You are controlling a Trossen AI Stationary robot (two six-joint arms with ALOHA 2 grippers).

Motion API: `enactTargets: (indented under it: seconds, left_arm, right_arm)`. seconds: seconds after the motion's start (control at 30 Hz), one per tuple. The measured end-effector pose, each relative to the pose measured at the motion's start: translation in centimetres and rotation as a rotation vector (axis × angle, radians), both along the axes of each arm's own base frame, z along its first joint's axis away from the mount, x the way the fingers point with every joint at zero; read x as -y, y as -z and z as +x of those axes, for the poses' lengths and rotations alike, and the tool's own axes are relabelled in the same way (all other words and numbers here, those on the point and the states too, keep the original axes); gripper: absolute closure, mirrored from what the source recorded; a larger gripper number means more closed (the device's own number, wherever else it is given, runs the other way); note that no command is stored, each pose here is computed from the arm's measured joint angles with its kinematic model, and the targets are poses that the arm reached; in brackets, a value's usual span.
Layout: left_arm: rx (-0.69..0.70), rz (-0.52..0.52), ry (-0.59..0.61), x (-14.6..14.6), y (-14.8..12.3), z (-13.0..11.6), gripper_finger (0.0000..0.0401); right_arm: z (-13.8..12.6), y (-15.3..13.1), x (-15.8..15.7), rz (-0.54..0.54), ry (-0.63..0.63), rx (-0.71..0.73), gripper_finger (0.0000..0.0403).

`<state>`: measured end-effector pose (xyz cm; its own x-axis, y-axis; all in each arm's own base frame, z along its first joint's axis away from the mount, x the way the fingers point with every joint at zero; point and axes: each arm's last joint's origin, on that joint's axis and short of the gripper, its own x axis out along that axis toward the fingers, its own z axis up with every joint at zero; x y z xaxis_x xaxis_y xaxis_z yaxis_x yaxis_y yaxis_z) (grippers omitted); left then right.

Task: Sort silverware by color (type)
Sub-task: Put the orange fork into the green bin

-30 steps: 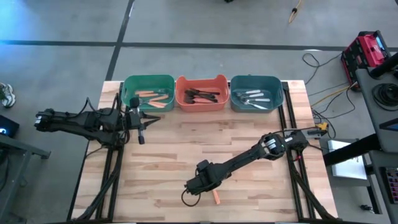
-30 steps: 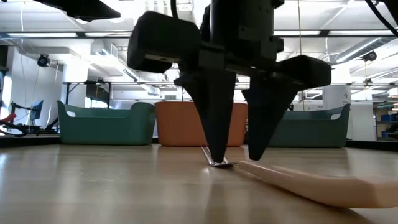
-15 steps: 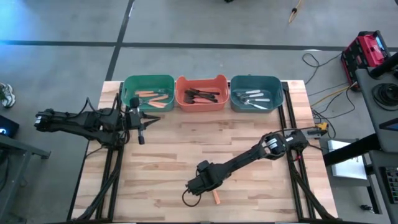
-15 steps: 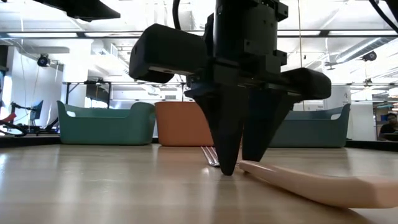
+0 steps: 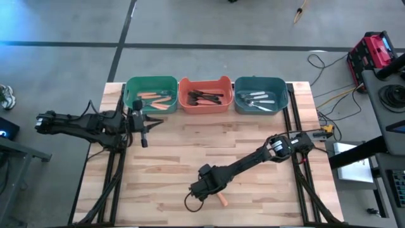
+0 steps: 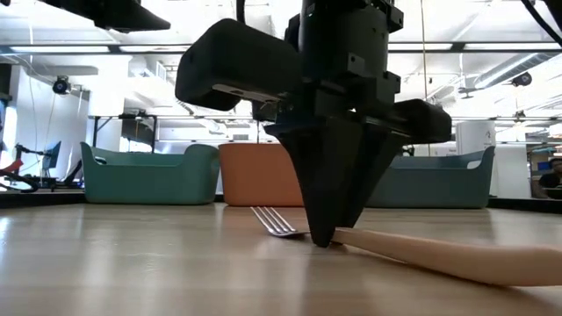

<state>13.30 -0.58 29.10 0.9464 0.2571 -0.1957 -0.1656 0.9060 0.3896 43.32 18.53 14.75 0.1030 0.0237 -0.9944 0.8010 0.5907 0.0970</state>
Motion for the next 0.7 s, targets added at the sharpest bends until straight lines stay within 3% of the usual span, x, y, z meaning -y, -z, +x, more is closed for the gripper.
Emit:
enactTargets:
  seconds: [0.17,0.3,0.53,0.7]
  left_arm:
    - [0.011,0.012,0.003,0.0,0.3,0.1,0.0401]
    - [0.043,0.016,0.041,0.1,0.5,0.3,0.0401]
    - [0.083,0.024,0.235,0.7,0.0,0.4,0.0401]
    - [0.138,0.054,0.284,0.8,-0.6,0.4,0.0401]
  right_arm:
    - [0.0,-1.6,0.2,-0.057,-0.047,0.070,0.0376]
    - [-0.5,-5.0,0.7,-0.129,-0.109,0.168,0.0375]
    - [-1.9,-10.6,2.1,-0.385,-0.294,0.313,0.0375]
    - [-4.0,-14.1,4.6,-0.550,-0.373,0.347,0.0375]
